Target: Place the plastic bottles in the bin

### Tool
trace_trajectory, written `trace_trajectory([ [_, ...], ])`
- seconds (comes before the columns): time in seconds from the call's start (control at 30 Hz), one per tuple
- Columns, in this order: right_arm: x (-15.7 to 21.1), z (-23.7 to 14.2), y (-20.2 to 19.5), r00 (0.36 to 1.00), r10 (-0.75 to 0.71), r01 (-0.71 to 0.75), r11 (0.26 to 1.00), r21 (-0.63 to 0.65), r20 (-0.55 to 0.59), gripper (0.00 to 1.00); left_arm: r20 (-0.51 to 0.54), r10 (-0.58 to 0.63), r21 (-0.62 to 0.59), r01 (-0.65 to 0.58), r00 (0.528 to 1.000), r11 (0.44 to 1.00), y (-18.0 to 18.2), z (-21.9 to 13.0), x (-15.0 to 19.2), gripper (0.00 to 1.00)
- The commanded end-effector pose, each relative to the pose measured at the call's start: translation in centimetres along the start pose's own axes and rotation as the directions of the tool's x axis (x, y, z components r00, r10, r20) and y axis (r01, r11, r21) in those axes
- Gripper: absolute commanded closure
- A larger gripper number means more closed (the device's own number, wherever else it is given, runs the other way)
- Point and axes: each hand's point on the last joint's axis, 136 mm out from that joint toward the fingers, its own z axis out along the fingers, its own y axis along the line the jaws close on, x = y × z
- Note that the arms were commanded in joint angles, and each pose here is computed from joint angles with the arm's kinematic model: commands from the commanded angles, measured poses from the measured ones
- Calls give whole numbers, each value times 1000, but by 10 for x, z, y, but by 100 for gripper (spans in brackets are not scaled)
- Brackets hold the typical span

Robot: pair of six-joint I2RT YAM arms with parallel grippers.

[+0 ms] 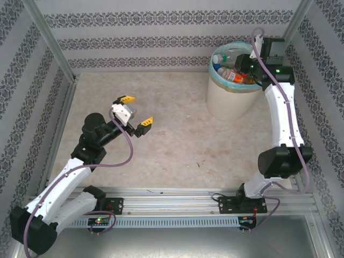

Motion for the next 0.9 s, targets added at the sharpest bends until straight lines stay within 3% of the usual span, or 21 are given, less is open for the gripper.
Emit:
trace_trajectory([
  [0.0,-22,-44,22,994,-23,26,999,-24,103,75,7,-65,-150,66,998,986,29,5,-11,0],
  [0.13,-16,-72,25,988,-35,36,999,-9,150,74,-141,-161,-355,102,977,929,68,10,16,0],
  [0.27,7,-99,15,982,-48,41,998,40,184,73,-232,-323,-551,150,918,821,106,1,57,0],
  [0.4,47,-113,-1,982,-75,58,994,98,175,72,-132,-538,-684,316,833,657,140,-26,98,0],
  [0.47,69,-115,-13,981,-84,61,989,134,176,72,-76,-579,-730,351,812,587,152,-39,116,0],
  [0.67,141,-86,-52,959,-161,111,971,211,235,61,-93,-492,-870,170,866,463,183,-66,157,0],
  [0.73,167,-65,-67,962,-176,124,963,239,210,57,-93,-450,-914,102,888,392,191,-81,169,0],
  [0.87,205,-32,-87,953,-241,187,945,268,184,52,-90,-329,-917,50,940,395,187,-93,180,0],
])
